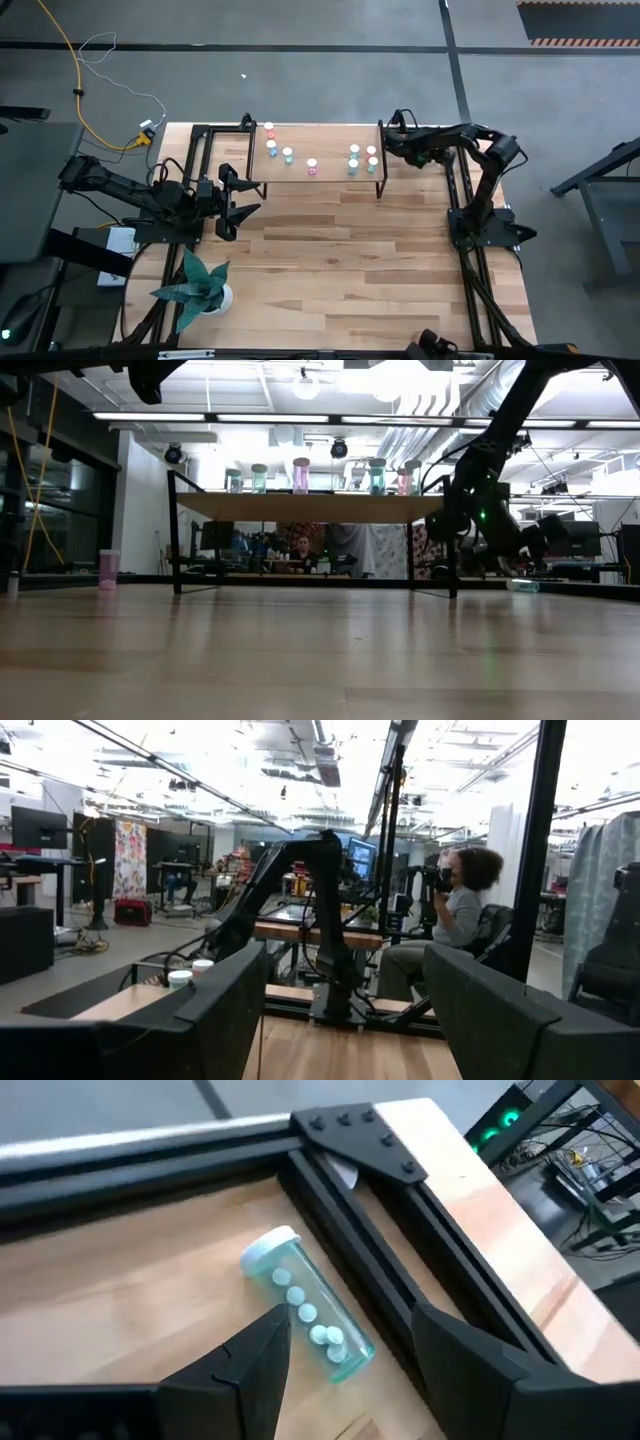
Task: Pick and place medicine bottles onto shelf by color
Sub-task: Put the green pill bottle on the shelf
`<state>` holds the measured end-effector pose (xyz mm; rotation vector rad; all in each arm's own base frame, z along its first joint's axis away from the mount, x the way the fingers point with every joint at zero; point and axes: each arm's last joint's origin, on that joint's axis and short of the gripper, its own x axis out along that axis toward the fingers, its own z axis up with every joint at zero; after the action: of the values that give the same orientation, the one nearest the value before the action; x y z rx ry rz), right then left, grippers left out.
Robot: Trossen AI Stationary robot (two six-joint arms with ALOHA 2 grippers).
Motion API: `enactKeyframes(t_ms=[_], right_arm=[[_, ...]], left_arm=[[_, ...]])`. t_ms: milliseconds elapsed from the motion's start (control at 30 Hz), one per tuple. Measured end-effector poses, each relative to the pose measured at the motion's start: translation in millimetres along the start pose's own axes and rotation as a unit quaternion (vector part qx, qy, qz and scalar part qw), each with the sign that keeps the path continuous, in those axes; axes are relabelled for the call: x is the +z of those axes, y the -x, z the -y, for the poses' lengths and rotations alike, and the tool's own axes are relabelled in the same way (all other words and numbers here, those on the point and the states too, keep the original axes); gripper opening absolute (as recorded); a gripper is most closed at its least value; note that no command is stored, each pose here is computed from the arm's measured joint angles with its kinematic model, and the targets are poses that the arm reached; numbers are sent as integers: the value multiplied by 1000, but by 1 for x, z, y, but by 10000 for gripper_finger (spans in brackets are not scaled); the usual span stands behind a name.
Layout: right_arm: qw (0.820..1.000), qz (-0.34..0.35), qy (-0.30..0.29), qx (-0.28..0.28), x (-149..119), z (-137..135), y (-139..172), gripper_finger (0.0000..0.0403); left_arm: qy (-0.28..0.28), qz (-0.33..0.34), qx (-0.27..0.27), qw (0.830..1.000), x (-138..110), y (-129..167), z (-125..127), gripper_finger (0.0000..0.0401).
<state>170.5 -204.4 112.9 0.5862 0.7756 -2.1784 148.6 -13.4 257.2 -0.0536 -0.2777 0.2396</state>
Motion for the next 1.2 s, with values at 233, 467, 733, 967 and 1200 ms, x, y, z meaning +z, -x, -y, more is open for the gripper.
enactKeyframes(t_ms=[233,467,733,967,1200], right_arm=[[998,-40,51,16,11,-4,-8,200],[991,-62,113,34,14,-7,-6,200],[981,-81,167,48,13,-7,-6,200],[987,-72,136,39,13,-6,-6,200],[999,-32,8,3,11,-2,-7,200]], left_arm=[[8,0,0,1000,0,0,0,257],[9,0,0,1000,0,0,0,257],[9,0,0,1000,0,0,0,257],[9,-1,0,1000,0,0,0,257],[9,-1,0,1000,0,0,0,257]])
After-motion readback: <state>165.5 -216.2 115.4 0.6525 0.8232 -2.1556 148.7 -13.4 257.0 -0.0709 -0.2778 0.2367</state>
